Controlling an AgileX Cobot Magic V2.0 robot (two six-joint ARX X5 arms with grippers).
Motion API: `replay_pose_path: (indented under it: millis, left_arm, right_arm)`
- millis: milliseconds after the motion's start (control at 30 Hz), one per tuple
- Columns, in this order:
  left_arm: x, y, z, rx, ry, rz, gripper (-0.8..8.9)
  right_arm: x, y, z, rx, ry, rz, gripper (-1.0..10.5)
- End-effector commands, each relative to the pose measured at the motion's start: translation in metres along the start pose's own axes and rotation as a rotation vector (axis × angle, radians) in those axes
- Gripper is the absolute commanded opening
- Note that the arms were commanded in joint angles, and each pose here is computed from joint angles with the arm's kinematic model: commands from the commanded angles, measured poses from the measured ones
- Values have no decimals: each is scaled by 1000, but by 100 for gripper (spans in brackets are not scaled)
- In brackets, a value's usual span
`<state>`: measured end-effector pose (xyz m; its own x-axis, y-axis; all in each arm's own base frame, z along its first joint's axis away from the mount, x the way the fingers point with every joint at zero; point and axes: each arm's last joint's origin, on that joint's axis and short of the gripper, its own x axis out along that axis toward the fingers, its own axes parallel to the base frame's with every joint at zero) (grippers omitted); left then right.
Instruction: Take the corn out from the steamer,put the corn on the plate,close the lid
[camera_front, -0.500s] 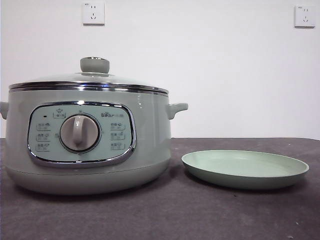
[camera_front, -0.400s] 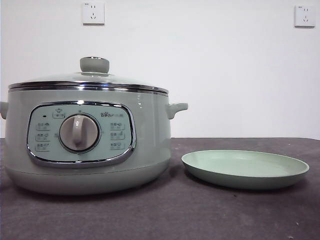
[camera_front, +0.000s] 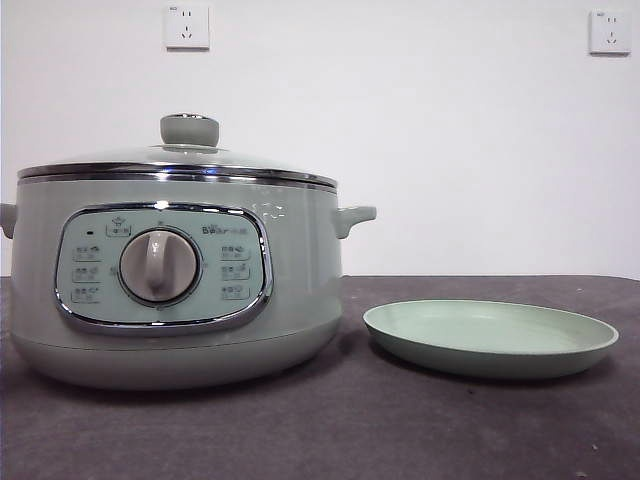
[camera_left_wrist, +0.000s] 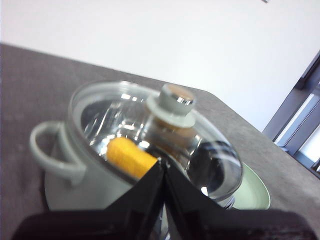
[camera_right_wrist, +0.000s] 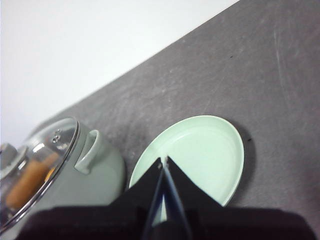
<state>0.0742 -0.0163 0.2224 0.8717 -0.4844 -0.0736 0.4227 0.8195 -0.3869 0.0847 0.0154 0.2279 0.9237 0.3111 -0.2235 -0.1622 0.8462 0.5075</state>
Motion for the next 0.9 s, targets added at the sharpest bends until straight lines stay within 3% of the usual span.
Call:
replay_pose_path:
  millis: [33,167,367,567,633,700,800,900]
  left_arm:
    - [-3,-8,17,105,3,-7,-8]
    - [-1,-18,44,183,50,-6,-8]
    - [17,-21,76,226,205,16,-5]
    - [43,-18,98,182,372,-53,0]
    - [51,-17,104,160,402,-74,13]
    - [60,-15,109,143,422,-97,136]
    - [71,-13,116,130,440,-104,415]
    - [83,-12,121,120,443,-117,440]
  right_arm:
    - [-2,10,18,-127,11,-5,-9]
    - [0,25,46,-227,63,-9,-5]
    - [14,43,76,-339,210,98,0]
    - [33,52,92,-352,366,223,8]
    - [41,52,95,-334,403,244,75]
    - [48,51,96,-320,427,235,223]
    - [55,48,95,-308,455,223,415]
    - [61,47,94,-299,472,217,449]
